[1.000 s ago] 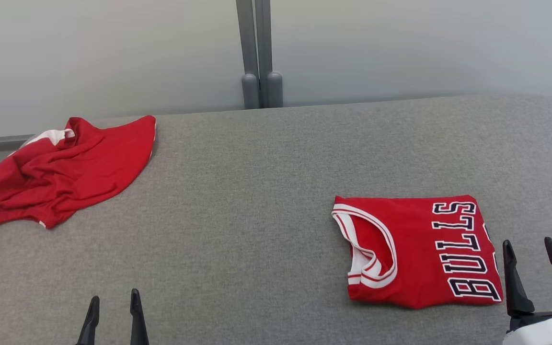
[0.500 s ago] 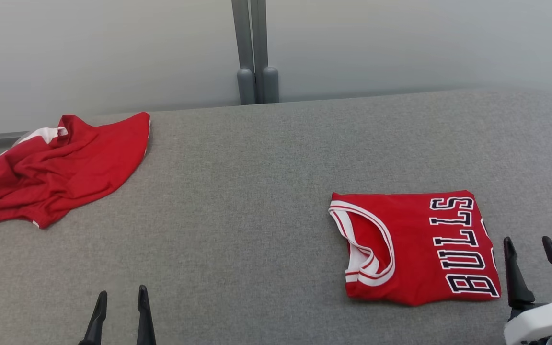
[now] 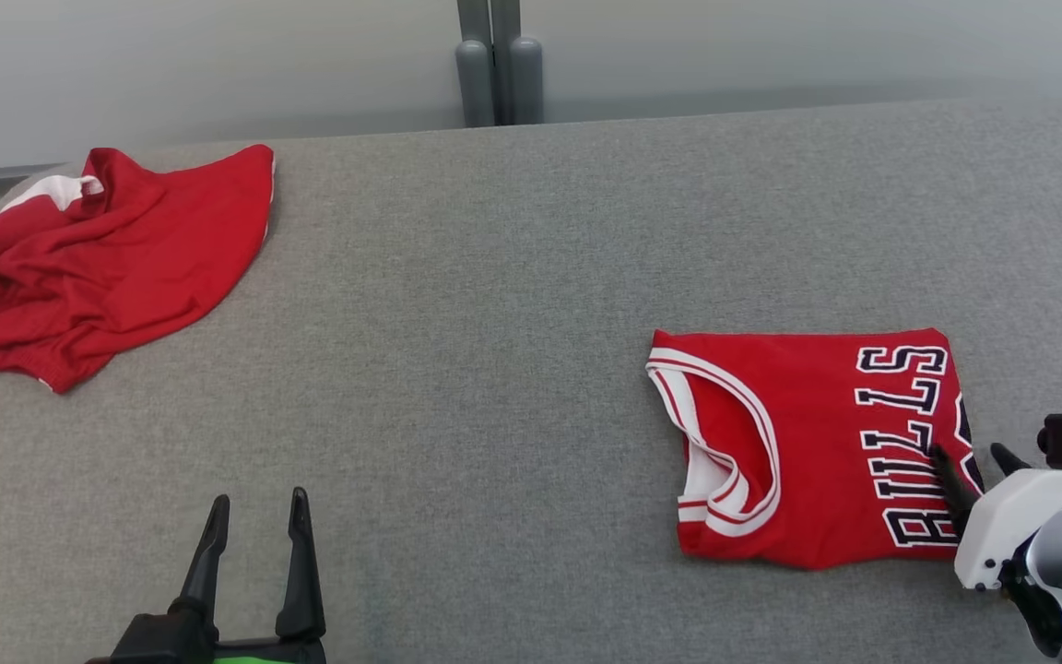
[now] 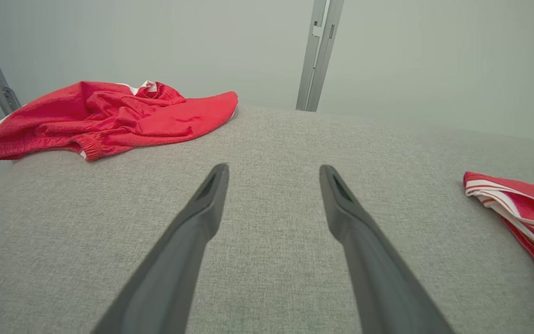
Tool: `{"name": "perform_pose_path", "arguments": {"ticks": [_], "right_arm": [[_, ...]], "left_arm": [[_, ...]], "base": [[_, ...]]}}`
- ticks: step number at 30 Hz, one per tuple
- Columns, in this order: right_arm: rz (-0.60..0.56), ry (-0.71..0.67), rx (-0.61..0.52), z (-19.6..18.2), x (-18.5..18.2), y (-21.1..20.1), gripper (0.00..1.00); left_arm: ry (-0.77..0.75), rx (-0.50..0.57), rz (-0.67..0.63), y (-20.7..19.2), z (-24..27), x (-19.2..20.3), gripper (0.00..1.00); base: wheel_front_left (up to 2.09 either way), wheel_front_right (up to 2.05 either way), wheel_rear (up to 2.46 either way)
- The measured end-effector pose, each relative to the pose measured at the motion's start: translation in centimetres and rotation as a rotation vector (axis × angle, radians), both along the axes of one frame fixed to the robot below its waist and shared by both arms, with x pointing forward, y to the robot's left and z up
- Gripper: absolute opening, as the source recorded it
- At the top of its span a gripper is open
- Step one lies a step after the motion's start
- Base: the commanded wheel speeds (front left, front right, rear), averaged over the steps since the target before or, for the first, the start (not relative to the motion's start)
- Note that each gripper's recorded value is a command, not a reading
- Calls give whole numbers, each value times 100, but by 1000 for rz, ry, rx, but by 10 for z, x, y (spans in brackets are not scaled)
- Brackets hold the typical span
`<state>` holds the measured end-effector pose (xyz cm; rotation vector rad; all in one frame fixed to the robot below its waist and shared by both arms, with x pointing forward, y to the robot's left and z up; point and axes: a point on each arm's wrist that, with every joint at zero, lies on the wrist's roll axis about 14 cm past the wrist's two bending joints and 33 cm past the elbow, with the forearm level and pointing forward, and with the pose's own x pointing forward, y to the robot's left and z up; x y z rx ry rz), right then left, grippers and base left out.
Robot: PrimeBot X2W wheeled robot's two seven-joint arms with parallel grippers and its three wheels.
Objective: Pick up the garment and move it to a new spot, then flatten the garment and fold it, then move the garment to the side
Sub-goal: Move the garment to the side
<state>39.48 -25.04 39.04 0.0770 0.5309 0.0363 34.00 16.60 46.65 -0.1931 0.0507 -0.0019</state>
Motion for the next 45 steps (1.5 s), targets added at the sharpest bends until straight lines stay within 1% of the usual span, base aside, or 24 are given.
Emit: {"name": "perform_pose_path", "arguments": {"ticks": [4,5,6,7,10,13,15,17,19,23,25,28,31,32,33,36,39,42,45], "right_arm": [[17,54,87,-13,5,21,100],[23,54,95,-12,8,23,44],[21,52,111,-11,11,24,18],[22,49,127,-9,14,24,0],[30,19,161,4,27,23,0],[49,-42,129,30,49,5,0],[55,-93,66,52,69,-18,0],[29,-120,23,68,85,-43,0],[-4,-130,-9,74,97,-64,0],[-103,-135,-129,85,116,-126,0],[-154,-112,-207,80,120,-156,0],[-225,-59,-277,64,118,-190,0],[-294,-9,-323,48,114,-216,0],[-305,8,-343,41,113,-221,45],[-310,11,-359,38,113,-224,100],[-294,17,-420,31,115,-226,100],[-246,-108,-450,49,131,-212,100],[-164,-215,-428,59,146,-177,100],[-76,-284,-385,64,148,-137,100]], "left_arm": [[15,3,19,5,-4,-1,100],[17,3,21,6,-5,-1,100],[19,4,24,6,-5,-1,100],[22,4,26,7,-6,-1,100],[18,5,34,8,-5,4,100],[5,4,26,6,-2,14,100],[-20,4,2,0,3,28,100],[-39,1,-17,-6,6,42,100],[-49,5,-42,-13,6,54,100],[-67,4,-67,-22,5,80,100],[-54,1,-83,-28,-4,89,100],[-21,0,-93,-32,-19,95,100],[19,8,-87,-29,-36,98,100],[33,11,-81,-27,-41,98,100],[43,13,-76,-25,-45,98,100],[64,22,-55,-19,-51,97,100],[66,24,-40,-14,-50,92,100],[70,22,-21,-8,-46,84,100],[68,15,-2,-2,-40,72,100]], "base": [[0,0,0],[0,0,0],[0,0,0],[0,0,0],[0,0,0],[0,0,0],[0,0,0],[0,0,0],[0,0,0],[0,0,0],[0,0,0],[0,0,0],[0,0,0],[0,0,0],[0,0,0],[0,0,0],[0,0,0],[0,0,0],[0,0,0]]}}
